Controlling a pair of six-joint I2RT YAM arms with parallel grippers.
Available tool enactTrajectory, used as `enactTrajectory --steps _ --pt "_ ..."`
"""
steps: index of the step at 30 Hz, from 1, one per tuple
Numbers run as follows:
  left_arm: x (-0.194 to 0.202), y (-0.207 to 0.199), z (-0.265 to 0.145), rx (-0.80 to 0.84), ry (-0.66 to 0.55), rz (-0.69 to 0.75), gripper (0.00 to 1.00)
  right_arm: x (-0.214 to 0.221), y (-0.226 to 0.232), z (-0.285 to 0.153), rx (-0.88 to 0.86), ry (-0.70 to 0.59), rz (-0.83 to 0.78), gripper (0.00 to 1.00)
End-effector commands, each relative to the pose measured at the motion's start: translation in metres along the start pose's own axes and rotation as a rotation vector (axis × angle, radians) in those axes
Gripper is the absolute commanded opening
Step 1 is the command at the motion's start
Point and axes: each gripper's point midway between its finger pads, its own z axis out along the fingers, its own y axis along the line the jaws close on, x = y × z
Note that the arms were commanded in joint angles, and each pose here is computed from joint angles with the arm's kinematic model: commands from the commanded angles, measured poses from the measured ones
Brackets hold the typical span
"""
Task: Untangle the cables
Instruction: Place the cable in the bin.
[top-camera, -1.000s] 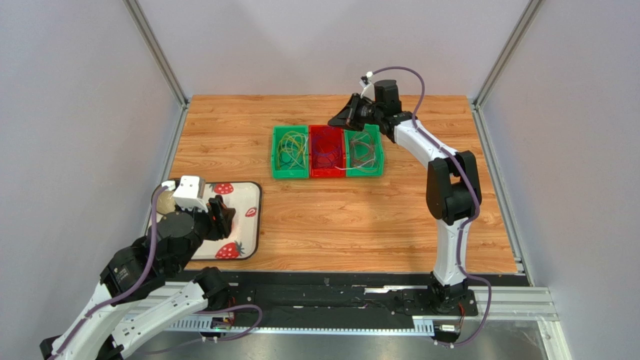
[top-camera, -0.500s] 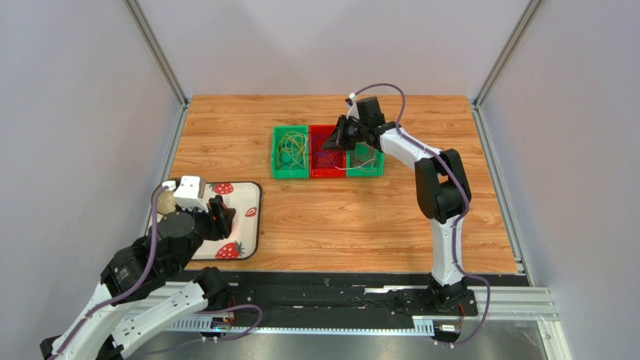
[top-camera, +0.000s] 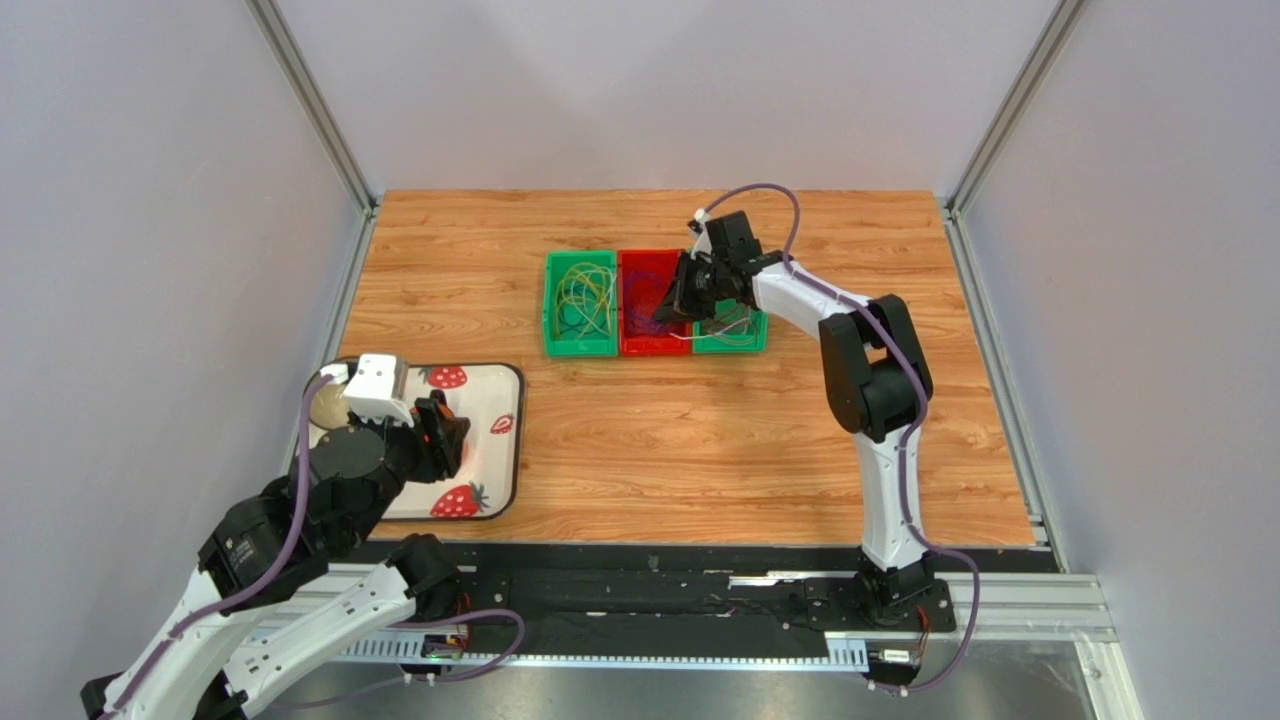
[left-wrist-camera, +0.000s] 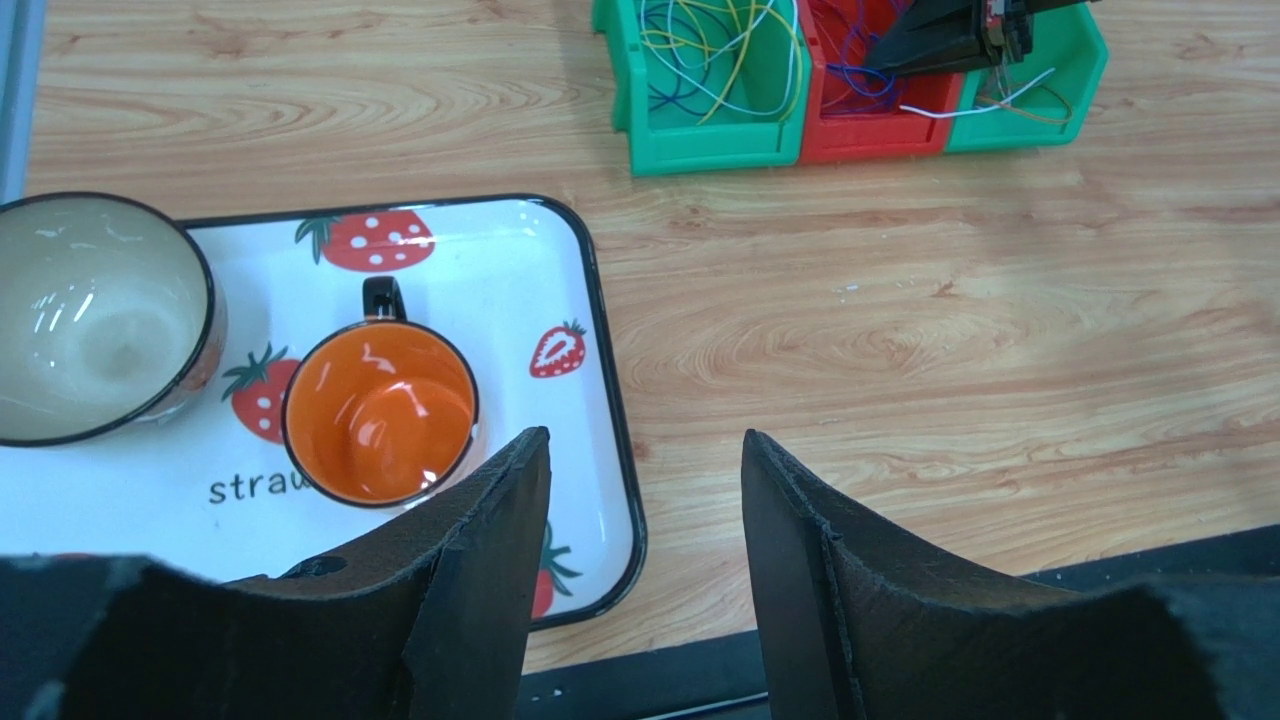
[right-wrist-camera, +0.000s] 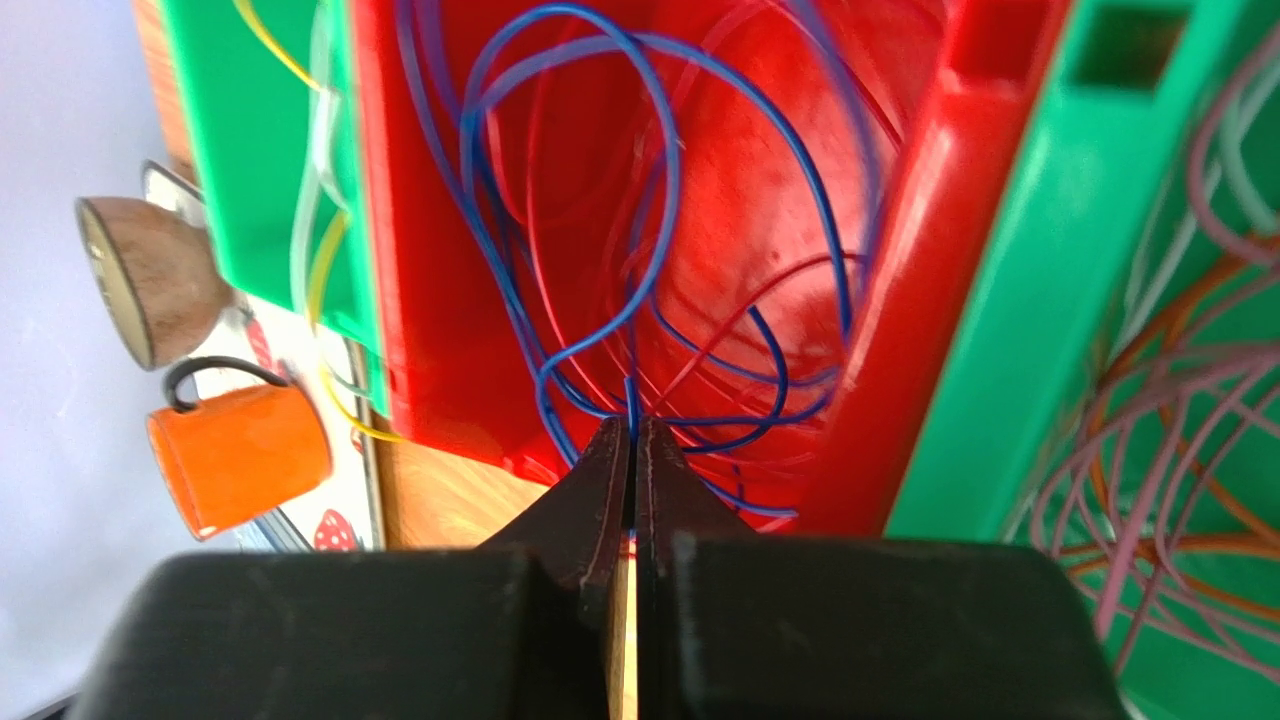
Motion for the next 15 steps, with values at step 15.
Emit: enactTrajectory --steps 15 --pt "-0.003 -0.002 0.002 0.005 -0.009 0.007 0.58 -0.03 0.065 -0.072 0.017 -0.107 -0.153 0.34"
